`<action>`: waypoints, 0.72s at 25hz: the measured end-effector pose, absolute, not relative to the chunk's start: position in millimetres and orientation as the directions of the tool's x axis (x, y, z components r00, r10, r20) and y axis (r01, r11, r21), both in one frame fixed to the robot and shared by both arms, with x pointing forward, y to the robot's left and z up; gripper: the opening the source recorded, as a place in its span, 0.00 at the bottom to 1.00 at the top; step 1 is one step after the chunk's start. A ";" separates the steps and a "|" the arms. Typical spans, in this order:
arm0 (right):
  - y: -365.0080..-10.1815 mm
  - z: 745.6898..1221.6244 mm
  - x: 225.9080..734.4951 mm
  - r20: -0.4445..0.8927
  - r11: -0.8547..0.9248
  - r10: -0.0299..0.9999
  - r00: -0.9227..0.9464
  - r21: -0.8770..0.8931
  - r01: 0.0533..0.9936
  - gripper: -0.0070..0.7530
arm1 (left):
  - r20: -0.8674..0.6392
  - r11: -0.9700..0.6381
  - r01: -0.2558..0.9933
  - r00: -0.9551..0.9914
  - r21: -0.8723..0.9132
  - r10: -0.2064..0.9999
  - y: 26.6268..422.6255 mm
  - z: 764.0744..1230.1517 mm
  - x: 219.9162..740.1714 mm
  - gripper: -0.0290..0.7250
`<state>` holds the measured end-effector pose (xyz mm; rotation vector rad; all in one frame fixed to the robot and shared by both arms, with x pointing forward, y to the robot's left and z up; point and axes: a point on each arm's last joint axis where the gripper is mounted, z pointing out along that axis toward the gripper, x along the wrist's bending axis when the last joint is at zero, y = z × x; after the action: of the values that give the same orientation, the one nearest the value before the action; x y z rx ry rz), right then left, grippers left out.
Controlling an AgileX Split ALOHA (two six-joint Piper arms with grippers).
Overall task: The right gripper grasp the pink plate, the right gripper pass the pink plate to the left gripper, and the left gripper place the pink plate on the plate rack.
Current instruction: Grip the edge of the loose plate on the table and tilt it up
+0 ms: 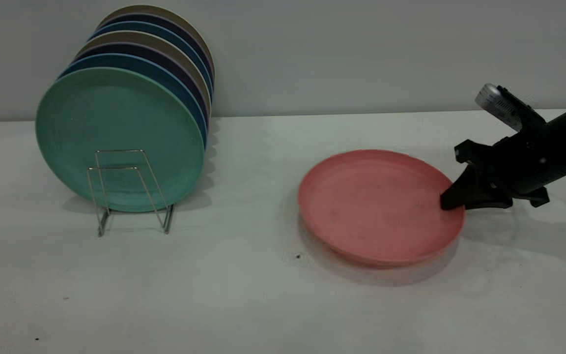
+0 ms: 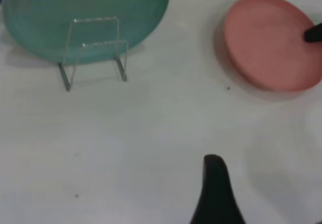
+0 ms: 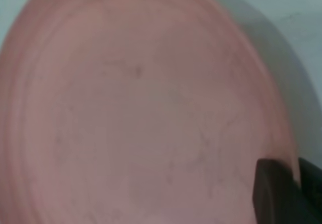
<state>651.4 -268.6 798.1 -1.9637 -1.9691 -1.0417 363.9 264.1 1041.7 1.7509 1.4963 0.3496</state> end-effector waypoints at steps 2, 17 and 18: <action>-268.9 801.2 648.6 0.615 -0.082 0.771 -0.163 0.350 0.933 0.03 | -0.291 -0.004 0.738 0.272 0.675 0.917 262.6 1038.2 363.1 0.74; -261.8 811.2 640.4 0.674 0.059 0.647 -0.356 0.422 0.905 0.03 | -0.443 -0.036 0.884 0.269 0.467 0.855 248.9 983.0 419.7 0.70; -261.5 811.4 640.2 0.676 0.061 0.643 -0.360 0.423 0.904 0.03 | -0.462 -0.032 0.885 0.273 0.464 0.844 246.9 978.1 425.0 0.70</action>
<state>640.2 -261.5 811.4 -1.5566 -2.0366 -1.1935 425.0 246.9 978.1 1.8607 1.5615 -0.0763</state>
